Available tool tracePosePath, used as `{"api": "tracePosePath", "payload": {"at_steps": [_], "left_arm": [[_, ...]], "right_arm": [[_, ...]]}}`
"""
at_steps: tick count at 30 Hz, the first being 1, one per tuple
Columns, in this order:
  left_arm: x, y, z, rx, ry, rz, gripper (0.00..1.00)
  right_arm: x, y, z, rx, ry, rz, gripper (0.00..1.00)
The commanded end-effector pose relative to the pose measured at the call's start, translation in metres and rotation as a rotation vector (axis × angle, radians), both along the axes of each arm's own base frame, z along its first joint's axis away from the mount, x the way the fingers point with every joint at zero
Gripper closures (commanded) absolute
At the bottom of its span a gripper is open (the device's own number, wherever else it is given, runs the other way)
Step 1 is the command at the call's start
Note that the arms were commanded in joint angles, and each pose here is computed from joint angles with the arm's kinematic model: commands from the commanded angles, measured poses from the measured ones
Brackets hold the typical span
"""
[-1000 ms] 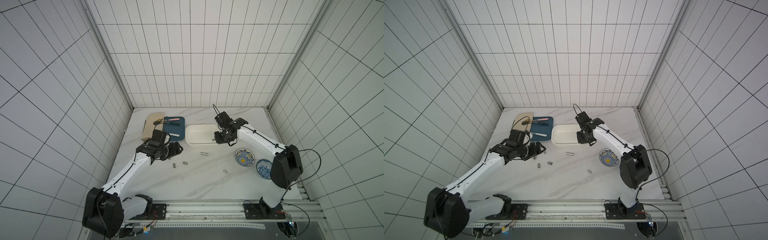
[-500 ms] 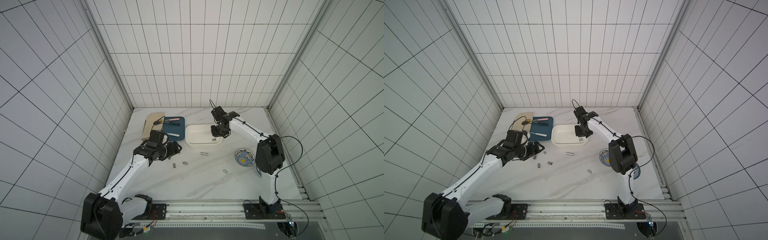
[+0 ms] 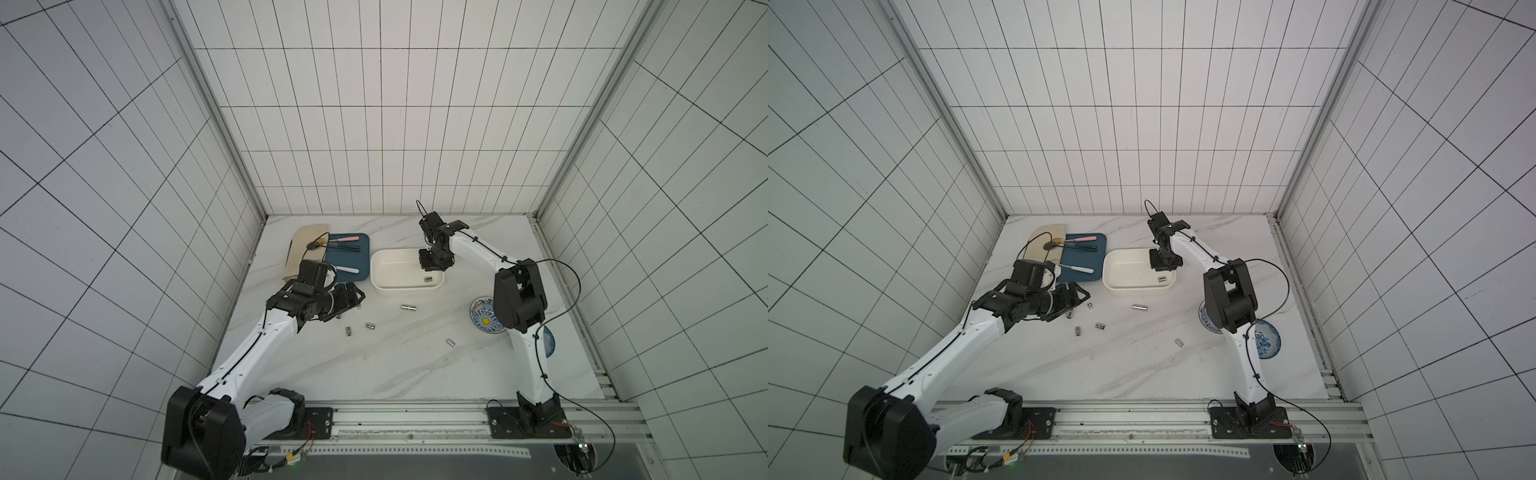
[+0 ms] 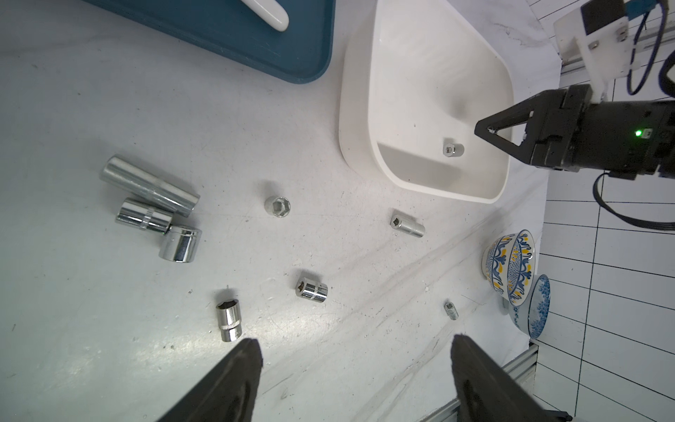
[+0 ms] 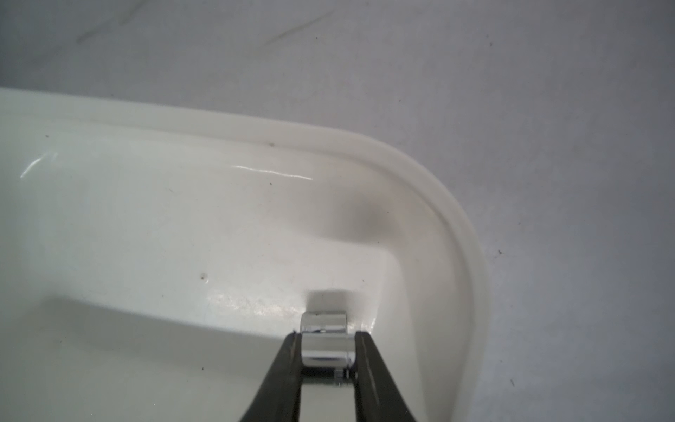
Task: Put the socket on the desktop into the storage box
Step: Place the socket head in the storage box, then pick up the socket head from the center of the board.
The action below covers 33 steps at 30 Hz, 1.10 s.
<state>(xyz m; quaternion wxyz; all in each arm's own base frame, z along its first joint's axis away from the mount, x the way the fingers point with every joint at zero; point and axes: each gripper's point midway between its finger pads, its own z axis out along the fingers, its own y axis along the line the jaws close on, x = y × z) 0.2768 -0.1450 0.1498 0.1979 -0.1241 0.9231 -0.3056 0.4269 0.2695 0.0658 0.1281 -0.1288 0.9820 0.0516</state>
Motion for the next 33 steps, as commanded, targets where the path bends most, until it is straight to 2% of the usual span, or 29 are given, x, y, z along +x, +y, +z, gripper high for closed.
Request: {"api": "tracePosePath", "payload": {"at_steps": [1, 17, 21, 33], "left_arm": [[0.003, -0.001, -0.001, -0.013, -0.011, 0.000, 0.15], [0.005, -0.001, -0.009, -0.006, 0.009, 0.004, 0.15], [0.006, -0.001, -0.010, -0.003, 0.013, 0.003, 0.15], [0.005, 0.001, -0.012, 0.008, 0.015, 0.011, 0.15]], "right_arm": [[0.006, 0.001, 0.001, 0.000, 0.010, 0.005, 0.74], [0.015, 0.007, -0.020, -0.002, 0.042, 0.006, 0.69], [0.016, 0.009, -0.015, 0.004, 0.033, 0.005, 0.62], [0.013, 0.008, 0.007, 0.021, 0.000, 0.010, 0.59]]}}
